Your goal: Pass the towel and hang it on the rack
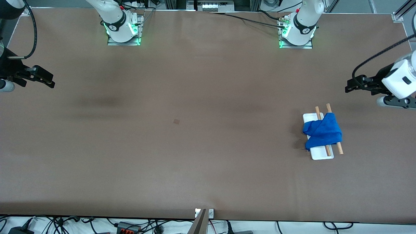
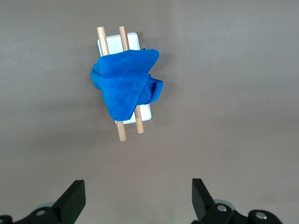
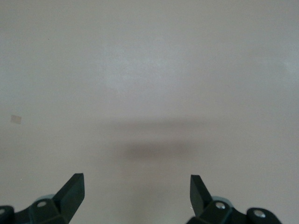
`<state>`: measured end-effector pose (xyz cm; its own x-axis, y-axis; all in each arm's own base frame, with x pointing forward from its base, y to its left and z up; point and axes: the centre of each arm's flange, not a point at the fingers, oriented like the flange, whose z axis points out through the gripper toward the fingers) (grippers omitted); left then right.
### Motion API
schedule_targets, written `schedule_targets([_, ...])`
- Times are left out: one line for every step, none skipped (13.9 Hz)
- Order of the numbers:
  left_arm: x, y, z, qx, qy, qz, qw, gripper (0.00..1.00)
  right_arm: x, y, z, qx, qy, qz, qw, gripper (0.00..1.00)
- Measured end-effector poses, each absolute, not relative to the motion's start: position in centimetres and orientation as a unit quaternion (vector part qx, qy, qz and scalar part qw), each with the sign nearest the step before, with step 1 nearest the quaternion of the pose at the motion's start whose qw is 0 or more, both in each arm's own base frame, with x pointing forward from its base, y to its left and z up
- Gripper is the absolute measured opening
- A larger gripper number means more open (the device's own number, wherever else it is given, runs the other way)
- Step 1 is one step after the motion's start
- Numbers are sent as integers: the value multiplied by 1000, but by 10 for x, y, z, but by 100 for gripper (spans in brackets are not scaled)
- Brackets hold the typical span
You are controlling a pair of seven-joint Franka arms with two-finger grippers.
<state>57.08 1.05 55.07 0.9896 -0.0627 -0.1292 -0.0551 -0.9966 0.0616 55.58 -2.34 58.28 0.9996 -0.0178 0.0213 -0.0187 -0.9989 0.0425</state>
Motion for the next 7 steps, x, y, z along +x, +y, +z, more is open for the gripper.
schedule_targets([568, 8, 551, 997, -24, -65, 28, 100, 556, -23, 583, 1000, -9, 10, 21, 100])
schedule_targets([566, 6, 551, 998, -10, -64, 26, 100, 556, -23, 583, 1000, -9, 11, 21, 100])
schedule_targets([565, 3, 553, 998, 3, -64, 24, 100, 556, -23, 583, 1000, -9, 11, 21, 100])
schedule_targets([565, -1, 553, 998, 11, -63, 23, 100, 556, -23, 583, 1000, -9, 11, 21, 100])
schedule_targets([564, -3, 553, 998, 17, -63, 22, 100, 556, -23, 583, 1000, -9, 11, 21, 100])
schedule_targets([564, -4, 553, 998, 21, -63, 21, 100, 556, -23, 583, 1000, -9, 11, 21, 100])
schedule_targets([563, -4, 553, 997, 26, -63, 18, 100, 556, -23, 583, 1000, -9, 11, 21, 100])
